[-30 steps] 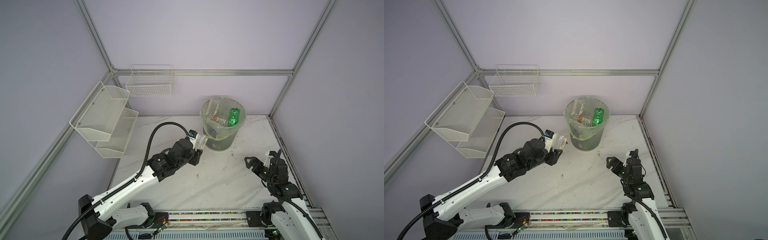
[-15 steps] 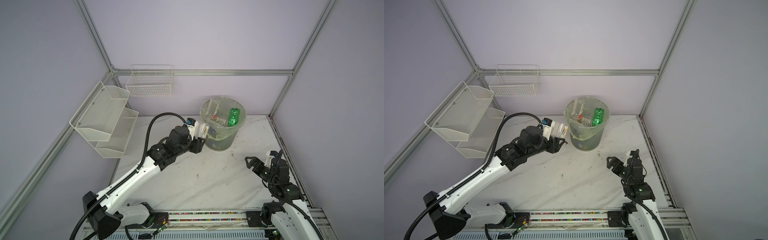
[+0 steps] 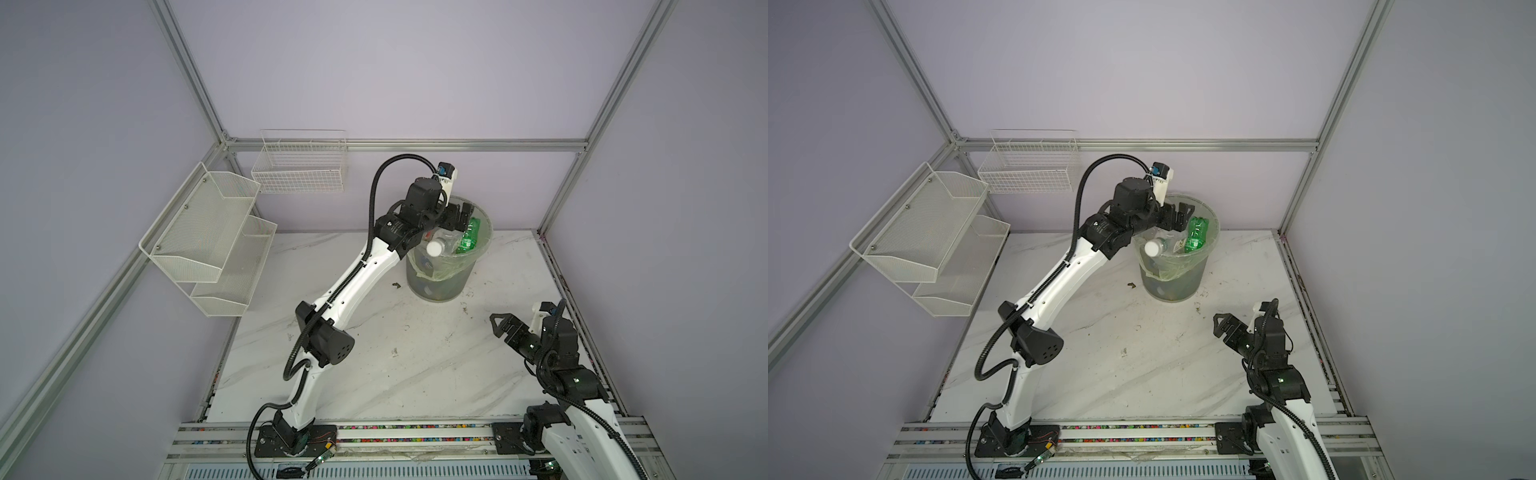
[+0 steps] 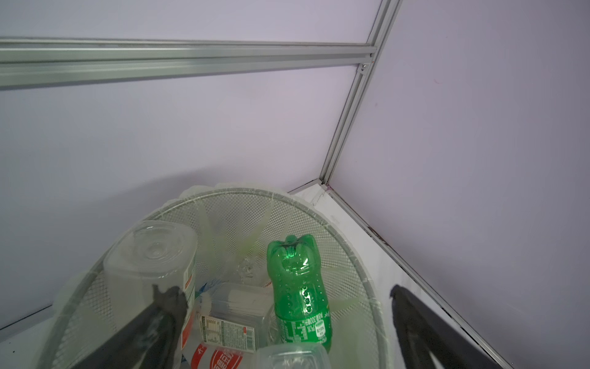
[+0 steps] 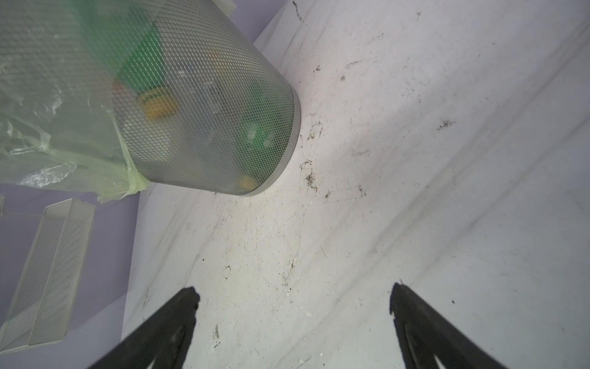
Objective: Throw the plastic bottles in the bin
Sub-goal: Throw the plastic bottle into the trash bin, then reset both arms
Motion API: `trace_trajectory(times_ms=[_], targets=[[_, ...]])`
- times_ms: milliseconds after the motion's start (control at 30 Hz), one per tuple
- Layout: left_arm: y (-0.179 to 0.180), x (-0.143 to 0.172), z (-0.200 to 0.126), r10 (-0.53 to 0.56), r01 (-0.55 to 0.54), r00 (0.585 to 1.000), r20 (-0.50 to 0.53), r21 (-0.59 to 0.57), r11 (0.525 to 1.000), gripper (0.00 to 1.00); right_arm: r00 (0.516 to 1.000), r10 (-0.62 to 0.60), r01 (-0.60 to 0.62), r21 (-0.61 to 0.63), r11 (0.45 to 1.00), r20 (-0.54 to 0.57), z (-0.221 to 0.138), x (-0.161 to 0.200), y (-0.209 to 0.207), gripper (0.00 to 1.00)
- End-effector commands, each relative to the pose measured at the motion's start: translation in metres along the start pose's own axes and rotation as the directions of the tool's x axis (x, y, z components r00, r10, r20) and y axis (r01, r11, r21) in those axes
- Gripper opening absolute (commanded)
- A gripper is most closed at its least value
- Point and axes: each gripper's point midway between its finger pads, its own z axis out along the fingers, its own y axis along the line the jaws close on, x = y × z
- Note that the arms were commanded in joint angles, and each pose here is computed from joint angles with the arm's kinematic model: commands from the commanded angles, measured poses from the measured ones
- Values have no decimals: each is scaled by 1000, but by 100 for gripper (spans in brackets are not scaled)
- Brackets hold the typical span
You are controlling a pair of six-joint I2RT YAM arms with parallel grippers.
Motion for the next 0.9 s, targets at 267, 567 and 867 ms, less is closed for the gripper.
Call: trace_trajectory(times_ms=[267, 567, 867], targets=[[63, -78, -114, 0, 52, 977, 212, -240, 969, 100, 1000, 2, -2, 2, 1000, -13, -4, 1, 1, 97], [75, -65, -128, -24, 57, 987, 156, -212, 976, 100, 1000, -1, 1, -13, 1000, -7, 0, -7, 9, 97], [109, 10, -170, -20, 41, 998, 63, -340, 940, 100, 1000, 4, -4, -13, 1000, -6, 4, -9, 10, 97]])
